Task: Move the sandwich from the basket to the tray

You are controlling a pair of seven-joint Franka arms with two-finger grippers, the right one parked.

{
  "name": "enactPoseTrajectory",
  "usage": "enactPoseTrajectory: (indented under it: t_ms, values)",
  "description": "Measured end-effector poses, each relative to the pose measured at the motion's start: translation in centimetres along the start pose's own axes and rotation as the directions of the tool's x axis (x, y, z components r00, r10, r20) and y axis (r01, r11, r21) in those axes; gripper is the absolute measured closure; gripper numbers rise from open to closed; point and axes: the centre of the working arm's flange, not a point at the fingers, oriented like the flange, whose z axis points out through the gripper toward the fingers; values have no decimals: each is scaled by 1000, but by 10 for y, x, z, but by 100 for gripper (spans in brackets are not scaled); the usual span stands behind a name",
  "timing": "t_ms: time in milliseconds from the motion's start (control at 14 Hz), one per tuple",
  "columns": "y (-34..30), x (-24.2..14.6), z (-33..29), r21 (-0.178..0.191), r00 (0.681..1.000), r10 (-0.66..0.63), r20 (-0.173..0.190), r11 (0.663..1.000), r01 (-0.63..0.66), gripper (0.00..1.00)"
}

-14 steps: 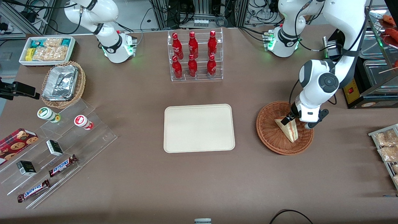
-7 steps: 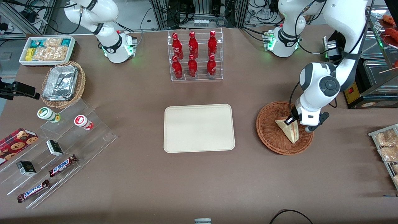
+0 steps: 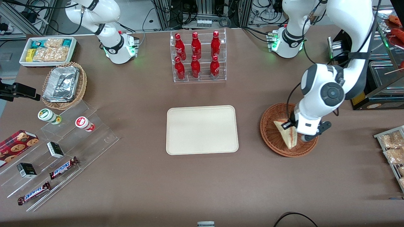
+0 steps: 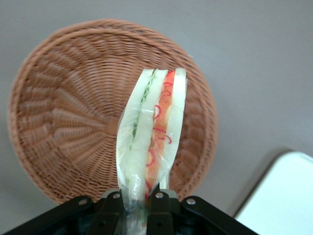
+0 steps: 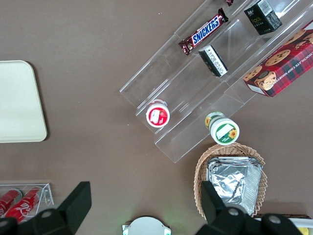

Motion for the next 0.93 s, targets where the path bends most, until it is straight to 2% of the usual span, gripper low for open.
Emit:
enactPoseTrajectory:
  t_ms: [286, 571, 929]
  values:
    - [67, -37, 12, 16, 989, 145, 26, 989, -146, 85]
    - [140, -76, 23, 3, 965, 262, 22, 965, -262, 85]
    - [215, -128, 47, -12, 957, 290, 20, 957, -290, 85]
